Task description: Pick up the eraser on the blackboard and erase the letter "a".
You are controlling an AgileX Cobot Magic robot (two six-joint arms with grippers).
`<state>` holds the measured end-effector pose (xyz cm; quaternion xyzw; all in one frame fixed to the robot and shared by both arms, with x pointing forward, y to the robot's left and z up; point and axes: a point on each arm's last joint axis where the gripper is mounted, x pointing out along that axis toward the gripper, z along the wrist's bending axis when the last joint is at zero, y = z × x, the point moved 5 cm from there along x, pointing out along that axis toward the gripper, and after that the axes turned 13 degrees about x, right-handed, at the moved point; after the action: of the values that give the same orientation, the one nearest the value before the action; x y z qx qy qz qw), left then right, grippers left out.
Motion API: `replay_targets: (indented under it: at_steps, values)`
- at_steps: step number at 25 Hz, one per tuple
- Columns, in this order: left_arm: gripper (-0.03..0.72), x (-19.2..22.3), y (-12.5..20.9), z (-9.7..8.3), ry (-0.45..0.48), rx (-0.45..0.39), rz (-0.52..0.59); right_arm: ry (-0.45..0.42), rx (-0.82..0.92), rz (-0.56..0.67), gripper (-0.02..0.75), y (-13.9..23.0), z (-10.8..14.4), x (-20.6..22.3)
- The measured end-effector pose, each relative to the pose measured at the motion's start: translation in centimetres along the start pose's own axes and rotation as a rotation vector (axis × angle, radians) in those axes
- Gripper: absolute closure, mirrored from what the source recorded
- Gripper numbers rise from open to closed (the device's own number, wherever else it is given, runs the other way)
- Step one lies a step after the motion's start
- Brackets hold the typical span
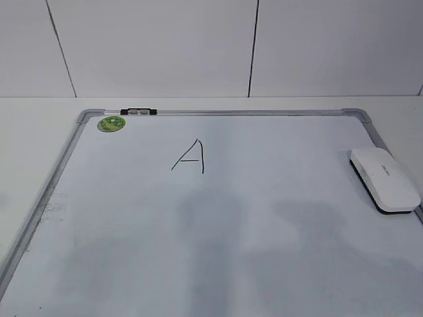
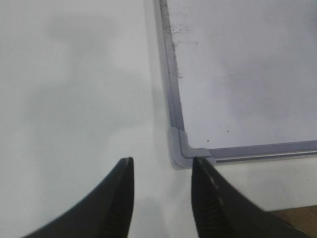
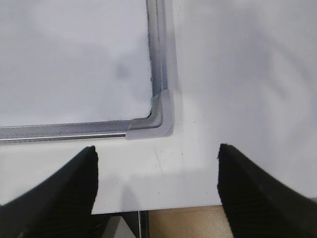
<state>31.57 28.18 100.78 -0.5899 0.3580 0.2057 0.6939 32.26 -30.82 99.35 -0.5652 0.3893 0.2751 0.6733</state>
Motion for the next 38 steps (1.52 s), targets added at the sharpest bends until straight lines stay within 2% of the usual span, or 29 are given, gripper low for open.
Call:
replay_targets:
  at_steps: [4, 7, 16, 19, 38]
  values:
    - [0.4, -0.1, 0.0, 0.0, -0.001, 0.001, -0.006, -0.005, 0.002, -0.019, 0.145, 0.1, 0.0, -0.2]
    - [0.401, -0.5, 0.1, -0.1, -0.01, 0.006, -0.04, -0.02, 0.007, -0.079, 0.146, 0.3, -0.2, -1.0]
    - [0.414, -3.3, 1.2, -0.8, -0.063, 0.041, -0.261, -0.091, 0.037, -0.377, 0.146, 2.1, -0.9, -4.4]
    - [0.424, -4.0, 1.6, -1.0, -0.076, 0.049, -0.313, -0.105, 0.043, -0.434, 0.146, 2.6, -1.1, -5.0]
    - [0.448, -4.0, 1.6, -1.0, -0.077, 0.05, -0.312, -0.105, 0.045, -0.439, 0.146, 2.7, -1.2, -5.0]
